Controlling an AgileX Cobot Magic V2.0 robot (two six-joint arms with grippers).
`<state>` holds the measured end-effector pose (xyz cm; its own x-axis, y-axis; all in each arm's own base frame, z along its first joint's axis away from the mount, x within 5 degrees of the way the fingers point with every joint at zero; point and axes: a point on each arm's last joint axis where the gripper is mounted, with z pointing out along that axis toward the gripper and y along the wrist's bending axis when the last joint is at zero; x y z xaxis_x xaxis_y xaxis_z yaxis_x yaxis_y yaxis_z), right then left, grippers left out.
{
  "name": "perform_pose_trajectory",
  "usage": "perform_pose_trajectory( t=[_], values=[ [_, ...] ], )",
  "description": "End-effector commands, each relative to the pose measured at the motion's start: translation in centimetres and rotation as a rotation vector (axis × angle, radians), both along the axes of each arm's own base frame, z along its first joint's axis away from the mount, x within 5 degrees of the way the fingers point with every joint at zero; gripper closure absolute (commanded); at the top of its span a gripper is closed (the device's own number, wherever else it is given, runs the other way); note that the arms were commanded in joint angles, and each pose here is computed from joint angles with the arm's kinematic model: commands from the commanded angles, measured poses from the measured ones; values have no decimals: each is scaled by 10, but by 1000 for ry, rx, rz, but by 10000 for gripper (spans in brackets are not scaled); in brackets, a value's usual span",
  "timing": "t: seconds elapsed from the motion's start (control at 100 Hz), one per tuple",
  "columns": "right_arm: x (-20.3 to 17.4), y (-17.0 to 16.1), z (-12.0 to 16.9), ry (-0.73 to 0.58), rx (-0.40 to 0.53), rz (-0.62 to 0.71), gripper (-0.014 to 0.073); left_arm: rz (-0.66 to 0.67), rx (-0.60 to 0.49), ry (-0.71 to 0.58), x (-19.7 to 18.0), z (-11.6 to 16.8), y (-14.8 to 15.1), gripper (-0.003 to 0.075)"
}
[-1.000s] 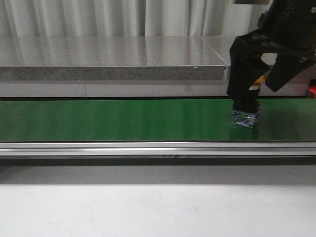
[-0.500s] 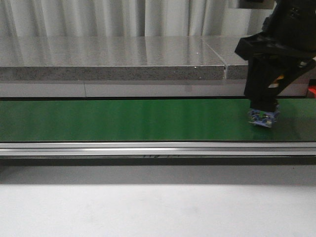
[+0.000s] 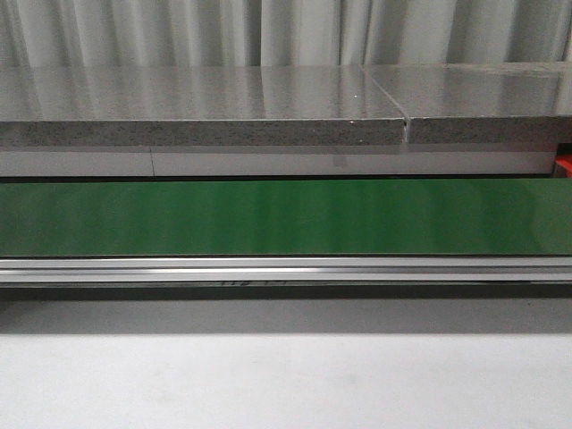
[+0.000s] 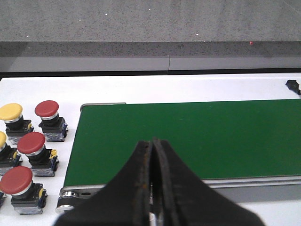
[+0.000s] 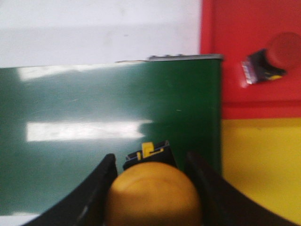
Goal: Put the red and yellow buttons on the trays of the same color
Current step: 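Lower the yellow button into the yellow tray and open the right gripper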
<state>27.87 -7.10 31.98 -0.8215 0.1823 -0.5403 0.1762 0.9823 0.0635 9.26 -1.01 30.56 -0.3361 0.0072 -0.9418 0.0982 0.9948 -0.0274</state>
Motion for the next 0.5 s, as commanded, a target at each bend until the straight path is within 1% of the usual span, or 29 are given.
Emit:
perform_pose_trajectory(
  t=[0.0,0.1,0.24,0.34,0.49],
  values=[
    [-12,-26,19,-80,-29,-105,422,-9,-22,-101,2,15,-1,739],
    [-23,-56,18,-85,-34,-219,422,-9,-22,-101,2,15,-1,739],
    [-34,-81,9,-126,-35,-349,422,-9,-22,-101,2,15,-1,739],
    [-39,-89,-5,-138,-34,-401,422,-9,-22,-101,2,15,-1,739],
    [-38,-91,-28,-124,-24,-418,422,-9,-22,-101,2,15,-1,739]
  ],
)
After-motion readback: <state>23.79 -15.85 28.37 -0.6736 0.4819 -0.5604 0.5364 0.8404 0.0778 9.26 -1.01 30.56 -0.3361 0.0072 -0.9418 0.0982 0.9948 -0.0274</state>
